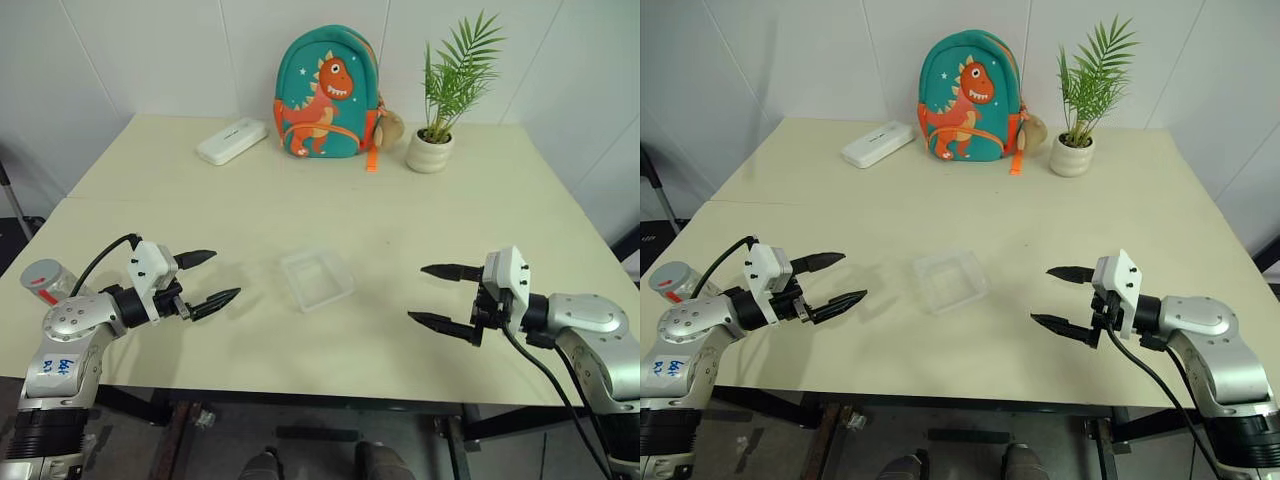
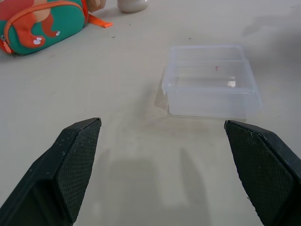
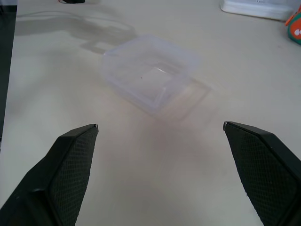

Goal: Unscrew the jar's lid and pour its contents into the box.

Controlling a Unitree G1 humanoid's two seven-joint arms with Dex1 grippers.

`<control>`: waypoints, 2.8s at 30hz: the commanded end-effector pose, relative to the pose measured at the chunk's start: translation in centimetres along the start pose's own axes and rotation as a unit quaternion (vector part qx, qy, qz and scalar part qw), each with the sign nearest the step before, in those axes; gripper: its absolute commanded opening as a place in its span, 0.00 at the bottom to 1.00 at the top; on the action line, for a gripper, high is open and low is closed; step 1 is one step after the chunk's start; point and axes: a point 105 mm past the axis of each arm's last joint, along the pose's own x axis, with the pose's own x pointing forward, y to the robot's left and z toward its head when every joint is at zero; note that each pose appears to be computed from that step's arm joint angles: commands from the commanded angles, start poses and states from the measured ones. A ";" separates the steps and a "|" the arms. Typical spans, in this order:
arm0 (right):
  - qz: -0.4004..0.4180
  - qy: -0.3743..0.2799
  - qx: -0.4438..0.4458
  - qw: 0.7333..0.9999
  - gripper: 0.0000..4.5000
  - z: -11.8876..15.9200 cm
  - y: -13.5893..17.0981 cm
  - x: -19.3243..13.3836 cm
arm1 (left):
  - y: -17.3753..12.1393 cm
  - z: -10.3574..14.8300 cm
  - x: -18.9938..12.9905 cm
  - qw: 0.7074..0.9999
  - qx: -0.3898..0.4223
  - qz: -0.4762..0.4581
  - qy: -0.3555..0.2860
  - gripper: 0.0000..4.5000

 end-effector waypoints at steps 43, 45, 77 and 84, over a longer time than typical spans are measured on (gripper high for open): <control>0.121 -0.250 -0.053 0.959 1.00 10.9 3.5 11.4 | 5.5 -6.6 -14.9 0.737 -0.060 0.673 0.022 1.00; 0.120 -0.251 -0.052 0.959 1.00 11.0 3.6 11.5 | 6.4 -6.3 -14.9 0.742 -0.050 0.668 0.019 1.00; 0.069 -0.230 -0.028 0.970 1.00 10.1 2.9 10.9 | 6.9 3.0 -4.0 0.936 -0.041 0.330 -0.119 0.44; 0.058 -0.189 -0.020 0.980 1.00 10.8 2.6 11.5 | 0.4 3.9 3.8 0.997 -0.039 0.017 -0.071 0.44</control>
